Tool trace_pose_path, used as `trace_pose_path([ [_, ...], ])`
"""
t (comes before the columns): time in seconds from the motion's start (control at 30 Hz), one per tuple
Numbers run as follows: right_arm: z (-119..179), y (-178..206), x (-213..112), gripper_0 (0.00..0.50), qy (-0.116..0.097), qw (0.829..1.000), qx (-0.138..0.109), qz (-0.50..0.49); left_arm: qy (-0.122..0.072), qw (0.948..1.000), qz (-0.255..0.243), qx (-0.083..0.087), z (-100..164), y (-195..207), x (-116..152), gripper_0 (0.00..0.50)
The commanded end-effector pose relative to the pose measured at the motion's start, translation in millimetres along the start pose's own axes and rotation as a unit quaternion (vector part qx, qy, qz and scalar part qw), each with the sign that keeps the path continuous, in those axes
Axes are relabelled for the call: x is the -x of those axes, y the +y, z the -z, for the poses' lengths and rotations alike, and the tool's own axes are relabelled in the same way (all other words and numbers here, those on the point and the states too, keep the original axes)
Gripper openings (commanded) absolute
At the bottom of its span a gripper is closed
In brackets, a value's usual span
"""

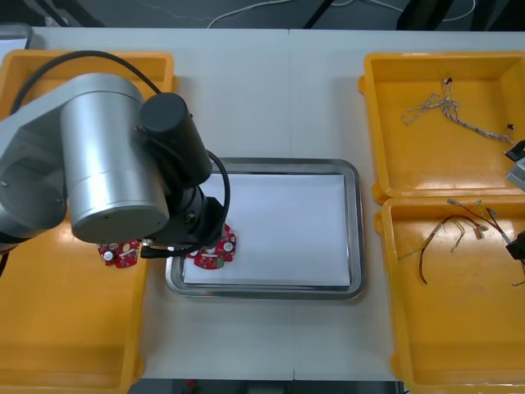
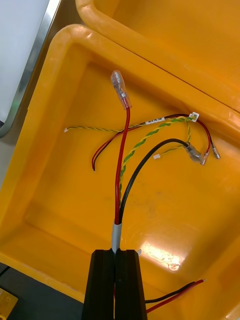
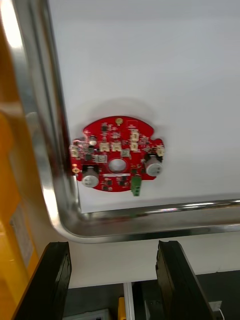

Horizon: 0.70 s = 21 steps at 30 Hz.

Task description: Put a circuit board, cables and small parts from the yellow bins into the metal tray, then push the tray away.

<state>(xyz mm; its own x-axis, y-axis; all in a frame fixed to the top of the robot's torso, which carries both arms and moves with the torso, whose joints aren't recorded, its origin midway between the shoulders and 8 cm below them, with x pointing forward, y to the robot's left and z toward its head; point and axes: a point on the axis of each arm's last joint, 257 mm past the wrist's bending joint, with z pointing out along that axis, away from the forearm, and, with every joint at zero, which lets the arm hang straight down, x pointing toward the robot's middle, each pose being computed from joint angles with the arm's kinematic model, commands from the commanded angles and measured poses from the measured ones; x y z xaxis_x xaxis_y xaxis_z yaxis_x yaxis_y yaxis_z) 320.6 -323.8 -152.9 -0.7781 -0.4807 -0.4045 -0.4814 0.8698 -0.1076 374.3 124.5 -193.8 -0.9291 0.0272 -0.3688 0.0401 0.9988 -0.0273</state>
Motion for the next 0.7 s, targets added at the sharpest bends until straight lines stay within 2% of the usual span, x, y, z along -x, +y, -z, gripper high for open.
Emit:
trace_pose_path([
  [0.03,5,6,8,0.0,-0.015,1.0,0.003,-0.014,-0.051,0.9983,0.019,0.022,48,35,31,0.5],
  [0.1,7,6,12,0.0,-0.018,1.0,0.002,-0.008,-0.054,0.9981,0.013,0.026,58,45,36,0.5],
  [0.2,9,10,17,0.0,-0.02,1.0,-0.002,0.01,-0.06,0.998,0.009,0.013,76,52,46,0.5],
  [0.3,9,17,23,0.0,-0.023,0.999,-0.002,0.027,-0.069,0.9974,0.019,0.01,90,63,54,0.5],
  [0.47,9,36,40,0.0,-0.03,0.997,0.009,0.07,-0.078,0.9961,0.036,0.021,98,85,68,0.5],
  [0.7,3,61,56,0.0,-0.028,0.992,0.024,0.123,-0.082,0.9948,0.04,0.044,98,125,101,0.5],
])
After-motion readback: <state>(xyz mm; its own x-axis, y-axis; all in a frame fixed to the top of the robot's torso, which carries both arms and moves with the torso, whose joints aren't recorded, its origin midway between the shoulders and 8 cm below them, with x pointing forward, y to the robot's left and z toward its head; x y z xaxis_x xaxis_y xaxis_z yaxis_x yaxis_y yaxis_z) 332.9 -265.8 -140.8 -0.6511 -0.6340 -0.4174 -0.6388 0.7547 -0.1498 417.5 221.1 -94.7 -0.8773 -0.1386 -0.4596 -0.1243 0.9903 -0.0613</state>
